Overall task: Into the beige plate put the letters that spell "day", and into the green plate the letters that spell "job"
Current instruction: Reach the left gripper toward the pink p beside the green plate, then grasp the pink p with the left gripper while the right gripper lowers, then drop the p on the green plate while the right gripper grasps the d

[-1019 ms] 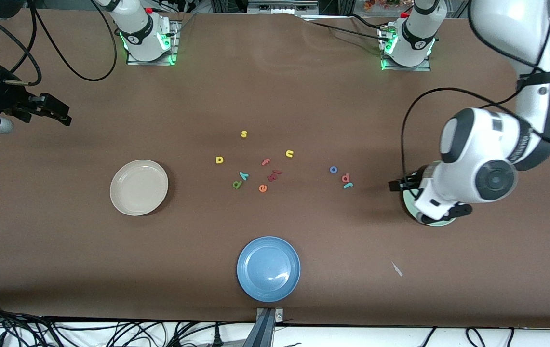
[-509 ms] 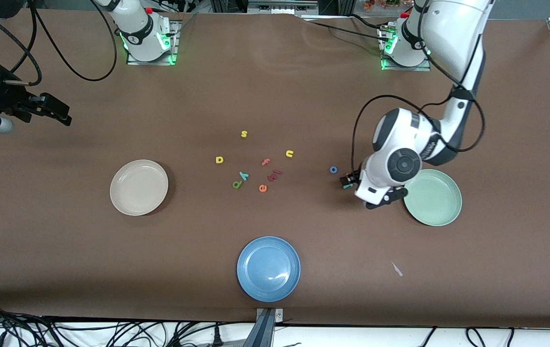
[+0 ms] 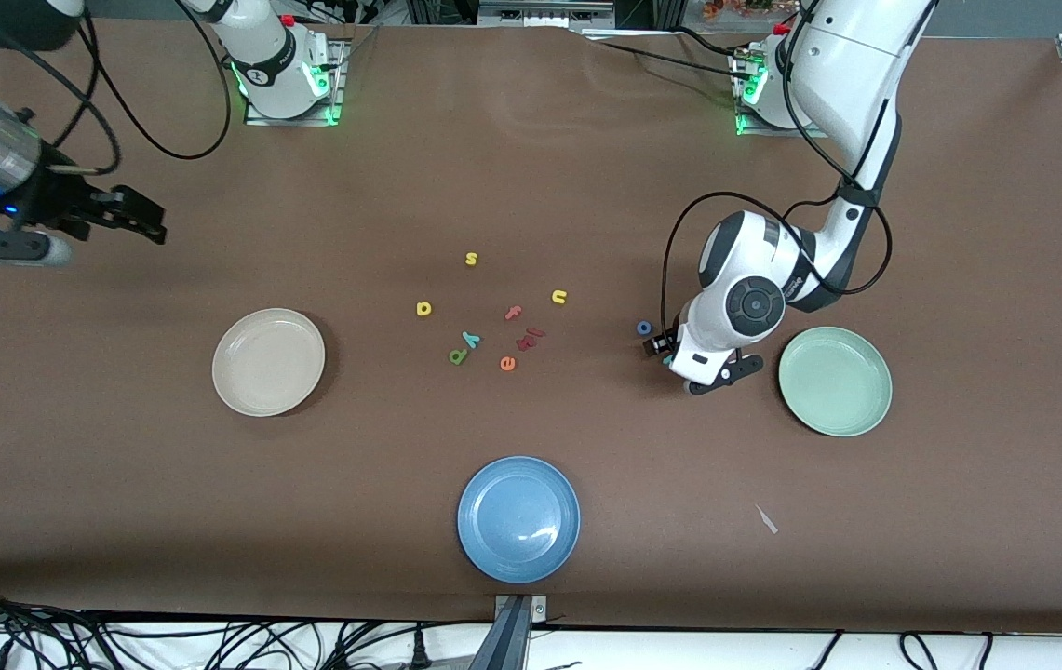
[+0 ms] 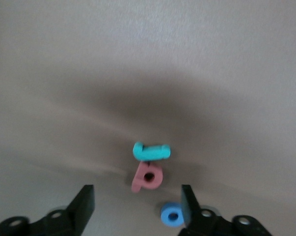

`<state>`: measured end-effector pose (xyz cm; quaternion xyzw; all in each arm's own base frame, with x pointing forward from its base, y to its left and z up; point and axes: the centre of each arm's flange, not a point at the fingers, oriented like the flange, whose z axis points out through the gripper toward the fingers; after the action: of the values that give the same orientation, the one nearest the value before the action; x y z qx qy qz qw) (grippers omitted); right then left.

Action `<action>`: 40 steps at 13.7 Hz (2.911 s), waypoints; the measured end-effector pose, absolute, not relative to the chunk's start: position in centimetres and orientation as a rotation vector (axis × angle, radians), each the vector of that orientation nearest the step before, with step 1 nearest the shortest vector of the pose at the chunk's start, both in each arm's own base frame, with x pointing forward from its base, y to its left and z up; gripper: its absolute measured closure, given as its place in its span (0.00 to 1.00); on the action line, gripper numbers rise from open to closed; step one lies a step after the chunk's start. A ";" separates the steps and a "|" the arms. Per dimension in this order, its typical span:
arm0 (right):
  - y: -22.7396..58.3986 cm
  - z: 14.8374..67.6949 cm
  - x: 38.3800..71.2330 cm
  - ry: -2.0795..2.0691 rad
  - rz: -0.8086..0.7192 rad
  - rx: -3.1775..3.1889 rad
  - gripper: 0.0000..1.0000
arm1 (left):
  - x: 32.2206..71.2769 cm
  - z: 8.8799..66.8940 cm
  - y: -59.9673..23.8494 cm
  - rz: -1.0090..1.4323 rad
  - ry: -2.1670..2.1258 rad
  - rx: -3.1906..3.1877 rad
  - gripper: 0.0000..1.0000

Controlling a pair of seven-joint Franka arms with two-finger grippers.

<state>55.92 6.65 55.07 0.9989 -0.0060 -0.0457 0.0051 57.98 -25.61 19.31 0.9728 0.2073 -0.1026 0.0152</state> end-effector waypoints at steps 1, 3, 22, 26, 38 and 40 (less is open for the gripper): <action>8.0 53.4 56.4 0.011 -0.188 3.122 0.00 | 58.0 18.9 -25.5 -0.315 0.649 3.026 0.23; 11.7 50.1 57.3 0.102 -0.225 3.111 0.00 | 58.0 18.2 -25.5 -0.318 0.658 3.027 0.28; 39.8 24.0 59.4 -1.085 -0.032 2.928 0.23 | 58.6 21.2 -24.5 -0.484 0.724 2.983 0.75; 40.6 21.9 59.0 -1.091 -0.017 2.939 0.26 | 60.5 29.0 -13.3 -0.560 0.643 2.993 0.75; 40.2 18.0 58.6 -1.090 -0.033 2.917 0.40 | 62.5 21.1 -1.0 -0.536 0.472 3.049 0.65; 40.2 17.9 58.5 -1.091 -0.032 2.917 0.62 | 63.7 22.7 -2.0 -0.478 0.499 3.048 0.46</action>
<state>58.54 40.17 17.91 0.9365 -0.3502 -0.0102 0.0134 63.70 -1.99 22.70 0.9752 0.1598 -0.1530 0.0082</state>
